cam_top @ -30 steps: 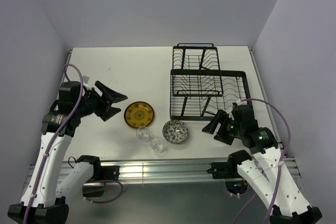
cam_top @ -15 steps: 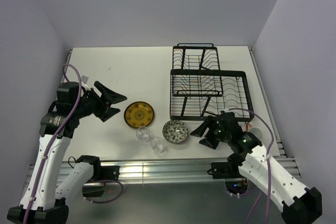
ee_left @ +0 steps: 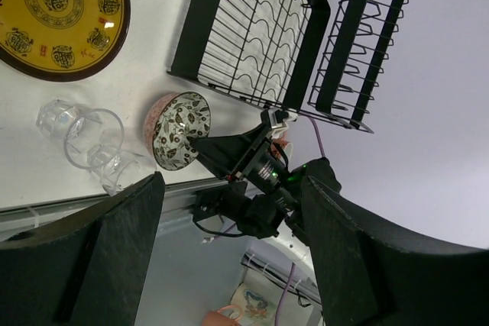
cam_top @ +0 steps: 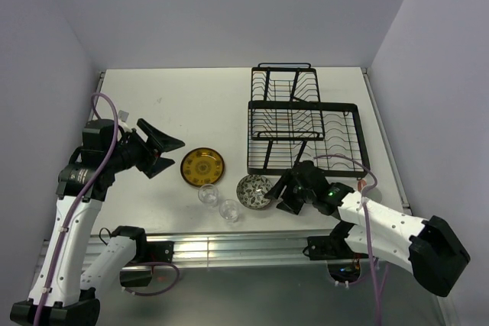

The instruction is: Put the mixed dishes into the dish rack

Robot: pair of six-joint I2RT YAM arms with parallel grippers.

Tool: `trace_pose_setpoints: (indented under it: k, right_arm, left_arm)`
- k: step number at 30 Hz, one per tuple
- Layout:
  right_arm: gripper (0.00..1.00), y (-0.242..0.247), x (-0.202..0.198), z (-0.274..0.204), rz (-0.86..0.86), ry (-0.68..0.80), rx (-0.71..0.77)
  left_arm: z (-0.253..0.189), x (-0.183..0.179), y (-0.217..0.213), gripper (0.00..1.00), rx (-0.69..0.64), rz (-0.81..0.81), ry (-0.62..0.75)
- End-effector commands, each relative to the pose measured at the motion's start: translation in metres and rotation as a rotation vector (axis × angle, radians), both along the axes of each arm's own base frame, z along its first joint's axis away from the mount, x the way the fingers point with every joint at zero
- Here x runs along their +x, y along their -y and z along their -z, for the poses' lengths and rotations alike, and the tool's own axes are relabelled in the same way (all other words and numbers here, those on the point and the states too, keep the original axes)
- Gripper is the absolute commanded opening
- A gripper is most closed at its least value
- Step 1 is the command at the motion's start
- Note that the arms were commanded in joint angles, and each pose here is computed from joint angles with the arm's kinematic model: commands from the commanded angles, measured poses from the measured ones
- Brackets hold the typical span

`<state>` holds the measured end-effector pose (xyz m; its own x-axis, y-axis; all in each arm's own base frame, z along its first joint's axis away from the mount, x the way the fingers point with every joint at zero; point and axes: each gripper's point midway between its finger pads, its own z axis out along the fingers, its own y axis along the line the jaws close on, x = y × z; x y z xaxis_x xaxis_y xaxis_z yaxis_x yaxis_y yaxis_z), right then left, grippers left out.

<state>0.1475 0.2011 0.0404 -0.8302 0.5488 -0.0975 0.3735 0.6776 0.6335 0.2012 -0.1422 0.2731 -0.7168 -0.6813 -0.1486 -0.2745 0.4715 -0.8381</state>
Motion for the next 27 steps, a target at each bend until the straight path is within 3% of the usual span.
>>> trace_pose_setpoints:
  k: [1,22,27]
  right_arm:
    - [0.65,-0.014,0.021,-0.018,0.022,0.091,0.017]
    - [0.2,-0.022,0.005,-0.013,-0.01,0.09,-0.118]
    - [0.0,-0.015,-0.002,-0.01,-0.004,0.083,-0.123]
  left_arm:
    - [-0.015,-0.003,0.001,0.78,0.008,0.021,0.055]
    - [-0.009,-0.001,-0.001,0.78,0.038,0.032,0.042]
    - [-0.005,-0.003,0.0,0.76,0.035,0.035,0.033]
